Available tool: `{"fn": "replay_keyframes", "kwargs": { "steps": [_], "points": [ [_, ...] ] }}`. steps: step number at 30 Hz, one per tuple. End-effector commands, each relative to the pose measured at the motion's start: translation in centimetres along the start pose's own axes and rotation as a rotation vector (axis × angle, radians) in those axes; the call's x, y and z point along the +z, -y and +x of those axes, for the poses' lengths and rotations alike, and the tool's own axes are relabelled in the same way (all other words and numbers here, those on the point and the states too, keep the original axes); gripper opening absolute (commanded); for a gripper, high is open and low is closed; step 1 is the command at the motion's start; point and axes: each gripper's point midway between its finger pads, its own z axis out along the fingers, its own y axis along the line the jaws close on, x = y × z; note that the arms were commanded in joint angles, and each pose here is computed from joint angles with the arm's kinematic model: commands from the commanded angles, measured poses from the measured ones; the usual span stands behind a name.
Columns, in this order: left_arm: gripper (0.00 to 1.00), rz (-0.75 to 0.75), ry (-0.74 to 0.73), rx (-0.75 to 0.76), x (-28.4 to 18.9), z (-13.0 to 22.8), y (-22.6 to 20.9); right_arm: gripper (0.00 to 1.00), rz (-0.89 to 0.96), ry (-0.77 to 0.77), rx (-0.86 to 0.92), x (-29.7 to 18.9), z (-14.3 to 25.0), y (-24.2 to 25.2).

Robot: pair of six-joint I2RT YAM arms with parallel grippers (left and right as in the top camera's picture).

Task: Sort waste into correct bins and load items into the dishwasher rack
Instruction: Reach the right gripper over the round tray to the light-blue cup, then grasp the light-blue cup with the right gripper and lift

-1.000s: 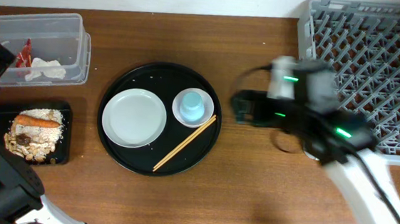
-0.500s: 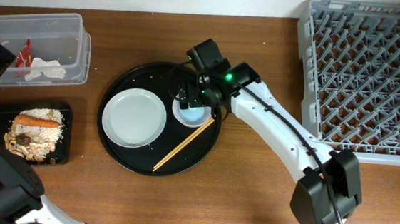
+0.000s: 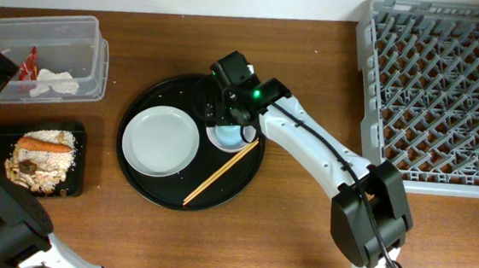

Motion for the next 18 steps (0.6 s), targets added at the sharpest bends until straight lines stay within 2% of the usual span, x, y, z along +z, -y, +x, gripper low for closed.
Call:
{"fn": "replay_keyframes", "kwargs": {
  "steps": [1, 5, 16, 18],
  "points": [
    [0.99, 0.005, 0.018, -0.003, -0.6, -0.5, 0.1, 0.98, 0.043, 0.024, -0.02, 0.6, 0.3, -1.2],
    [0.99, 0.005, 0.018, -0.003, -0.6, -0.5, 0.1, 0.98, 0.133, 0.027, 0.015, 2.0, 1.4, -0.7],
    [0.99, 0.005, 0.018, -0.003, -0.6, -0.5, 0.1, 0.99, 0.176, -0.005, 0.021, 4.1, 2.6, -0.1],
    [0.99, 0.005, 0.018, -0.003, -0.6, -0.5, 0.1, 0.94, 0.176, -0.005, 0.021, 4.1, 2.6, -0.1]
  ]
}}
